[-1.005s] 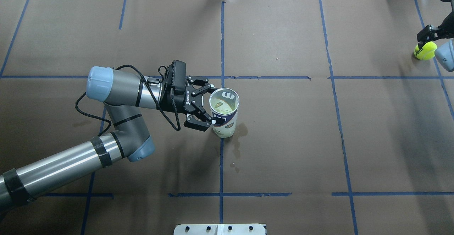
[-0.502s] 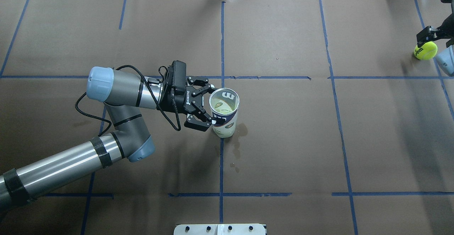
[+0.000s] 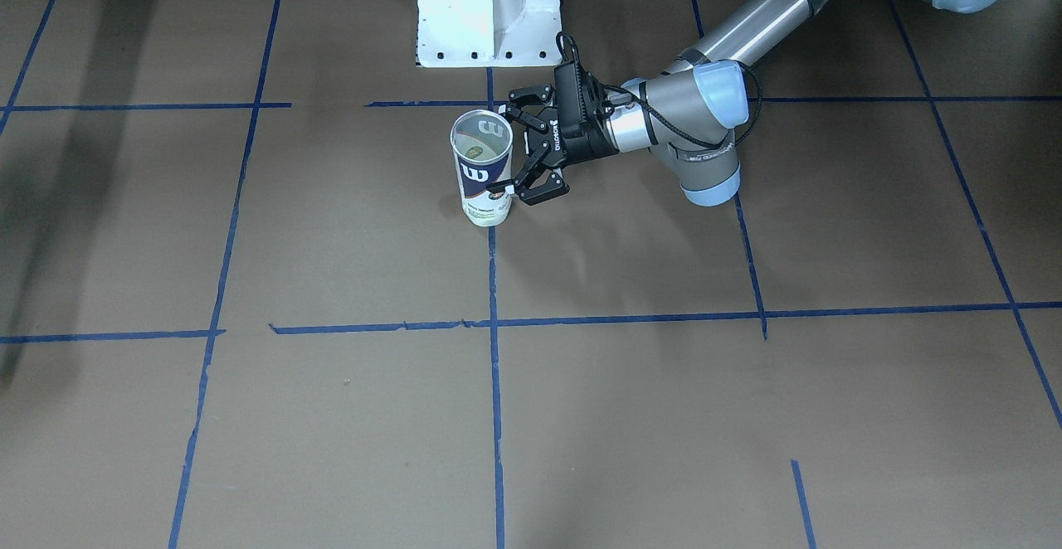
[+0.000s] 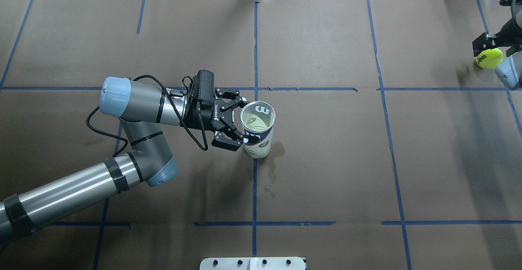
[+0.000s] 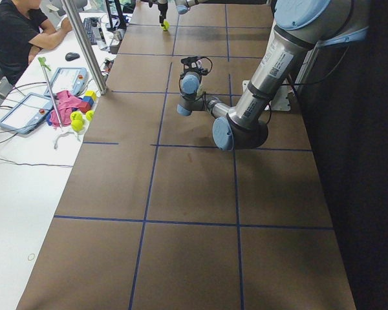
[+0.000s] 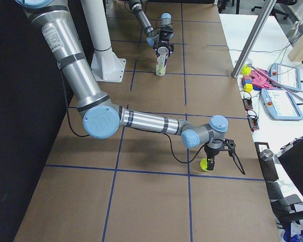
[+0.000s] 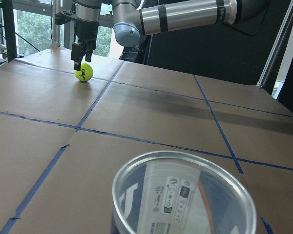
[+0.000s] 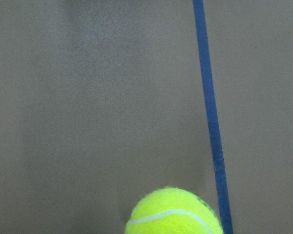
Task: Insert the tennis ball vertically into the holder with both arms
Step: 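Move the right gripper to the farther yellow ball and grasp it, then carry the second ball with the right gripper over the can opening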
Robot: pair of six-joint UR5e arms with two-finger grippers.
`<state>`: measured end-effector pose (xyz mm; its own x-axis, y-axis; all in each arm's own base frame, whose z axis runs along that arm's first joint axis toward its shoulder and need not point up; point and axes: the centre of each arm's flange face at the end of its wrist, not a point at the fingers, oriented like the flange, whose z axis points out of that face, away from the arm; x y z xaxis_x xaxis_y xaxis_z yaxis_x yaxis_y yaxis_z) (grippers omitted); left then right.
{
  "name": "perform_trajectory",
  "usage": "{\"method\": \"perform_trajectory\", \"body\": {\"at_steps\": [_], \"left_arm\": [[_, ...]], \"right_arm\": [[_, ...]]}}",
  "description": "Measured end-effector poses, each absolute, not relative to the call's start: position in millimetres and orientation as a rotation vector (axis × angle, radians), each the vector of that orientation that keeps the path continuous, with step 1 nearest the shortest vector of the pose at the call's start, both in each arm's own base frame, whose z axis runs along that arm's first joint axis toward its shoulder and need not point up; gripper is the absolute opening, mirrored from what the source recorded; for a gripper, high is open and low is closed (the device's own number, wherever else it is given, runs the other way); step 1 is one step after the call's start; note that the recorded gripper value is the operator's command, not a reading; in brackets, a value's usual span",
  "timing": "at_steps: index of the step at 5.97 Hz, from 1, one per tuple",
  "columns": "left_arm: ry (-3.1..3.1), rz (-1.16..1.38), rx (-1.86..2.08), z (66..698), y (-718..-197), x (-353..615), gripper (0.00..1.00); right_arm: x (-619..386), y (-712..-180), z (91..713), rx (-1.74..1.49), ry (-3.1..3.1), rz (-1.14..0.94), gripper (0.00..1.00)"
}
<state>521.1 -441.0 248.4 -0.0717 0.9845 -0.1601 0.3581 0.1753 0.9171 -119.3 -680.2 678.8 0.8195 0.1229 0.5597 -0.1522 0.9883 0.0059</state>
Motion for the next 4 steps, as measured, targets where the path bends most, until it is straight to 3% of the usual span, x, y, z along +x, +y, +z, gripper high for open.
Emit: {"method": "perform_trajectory", "body": {"at_steps": [1, 2, 3, 4], "left_arm": [[1.584, 0.909, 1.318, 248.5, -441.0, 521.1, 0.99], [1.584, 0.909, 1.317, 248.5, -441.1, 521.3, 0.99], [1.582, 0.909, 1.314, 248.3, -441.3, 521.6, 0.99], [1.581, 0.909, 1.312, 247.8, -441.5, 522.0, 0.99]], "right_arm": [[-124.1, -678.6, 680.9, 0.05, -0.582, 0.141, 0.98], [-126.3, -676.6, 683.5, 0.047, -0.576, 0.138, 0.91], [-126.2, -676.0, 685.2, 0.048, -0.569, 0.138, 0.42], [-125.9, -676.1, 686.0, 0.051, -0.561, 0.138, 0.04]]}}
